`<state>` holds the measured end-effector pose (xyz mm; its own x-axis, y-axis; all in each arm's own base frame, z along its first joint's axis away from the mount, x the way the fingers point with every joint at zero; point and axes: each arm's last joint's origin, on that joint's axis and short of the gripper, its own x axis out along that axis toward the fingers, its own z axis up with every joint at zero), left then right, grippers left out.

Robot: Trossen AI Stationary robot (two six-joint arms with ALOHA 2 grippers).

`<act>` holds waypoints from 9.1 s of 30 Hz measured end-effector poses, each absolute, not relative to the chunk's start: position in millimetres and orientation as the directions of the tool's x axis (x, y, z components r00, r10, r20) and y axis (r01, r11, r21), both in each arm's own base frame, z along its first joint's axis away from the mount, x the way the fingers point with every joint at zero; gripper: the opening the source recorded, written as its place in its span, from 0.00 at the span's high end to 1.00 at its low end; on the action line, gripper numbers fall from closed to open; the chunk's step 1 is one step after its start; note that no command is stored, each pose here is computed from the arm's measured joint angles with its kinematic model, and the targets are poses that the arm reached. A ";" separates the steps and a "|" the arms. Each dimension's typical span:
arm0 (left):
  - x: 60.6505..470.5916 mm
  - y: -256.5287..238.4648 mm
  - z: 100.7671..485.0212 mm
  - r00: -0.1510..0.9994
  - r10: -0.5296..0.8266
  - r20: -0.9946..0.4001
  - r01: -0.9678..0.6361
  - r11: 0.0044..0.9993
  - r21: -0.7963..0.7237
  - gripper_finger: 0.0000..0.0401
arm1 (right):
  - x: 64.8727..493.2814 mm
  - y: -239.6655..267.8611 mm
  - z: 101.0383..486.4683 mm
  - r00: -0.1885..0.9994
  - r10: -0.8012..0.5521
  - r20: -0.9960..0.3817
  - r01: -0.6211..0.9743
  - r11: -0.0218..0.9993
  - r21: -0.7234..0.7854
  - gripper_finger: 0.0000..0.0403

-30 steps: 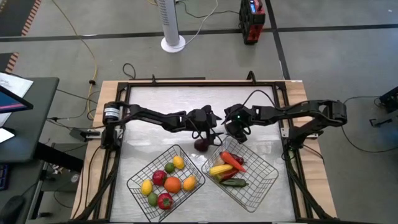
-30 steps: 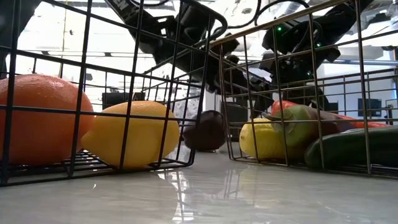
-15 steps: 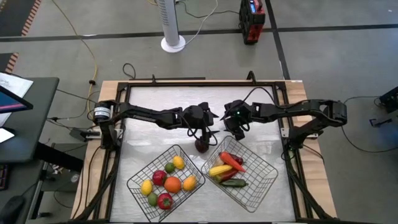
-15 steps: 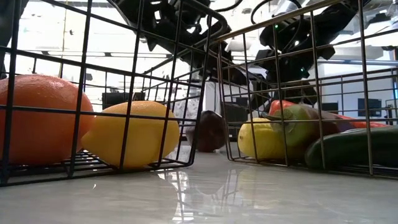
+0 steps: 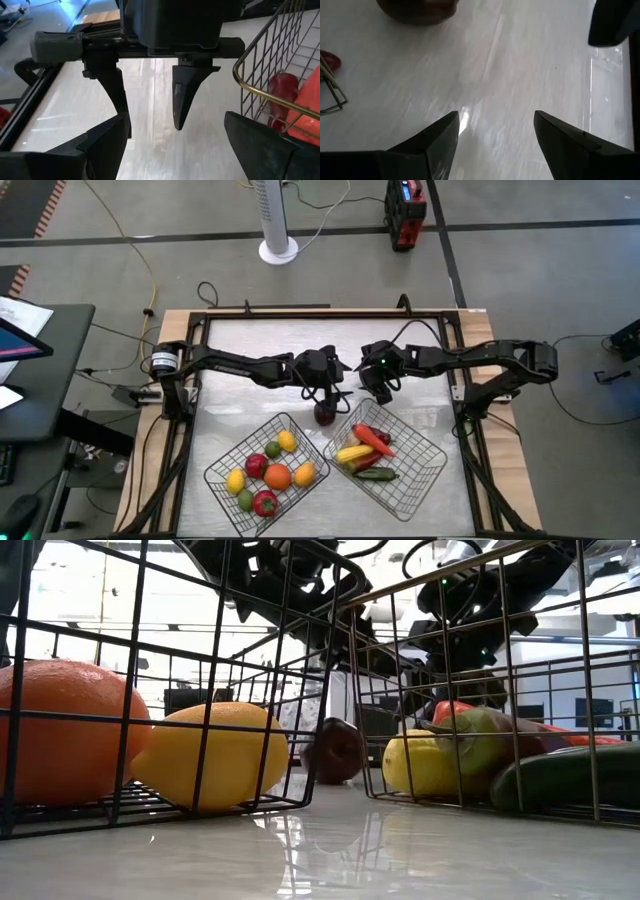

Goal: Sort produce into baskets
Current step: Put the red apple into the black basket

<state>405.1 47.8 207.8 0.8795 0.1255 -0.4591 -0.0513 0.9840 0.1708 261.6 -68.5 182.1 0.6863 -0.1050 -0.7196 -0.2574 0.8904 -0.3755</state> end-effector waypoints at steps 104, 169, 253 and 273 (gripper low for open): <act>328.8 87.0 222.5 0.456 0.011 -0.890 0.020 1.000 0.023 0.21 | 277.7 -105.7 181.7 0.840 -0.047 -0.540 -0.096 0.967 -0.235 0.29; 313.9 86.0 166.4 0.764 0.092 -0.639 -0.071 0.996 0.058 0.21 | 377.8 -94.1 161.4 0.766 -0.023 -0.643 -0.137 0.971 -0.198 0.29; 361.0 -13.3 280.0 0.907 -0.132 -0.399 0.166 0.985 0.052 0.21 | 284.0 43.4 292.2 0.771 0.043 -0.635 -0.107 0.992 -0.064 0.29; 382.7 -55.5 248.4 0.907 -0.201 -0.370 0.222 0.975 0.012 0.21 | 265.6 100.8 288.1 0.751 0.047 -0.659 -0.071 0.997 -0.009 0.29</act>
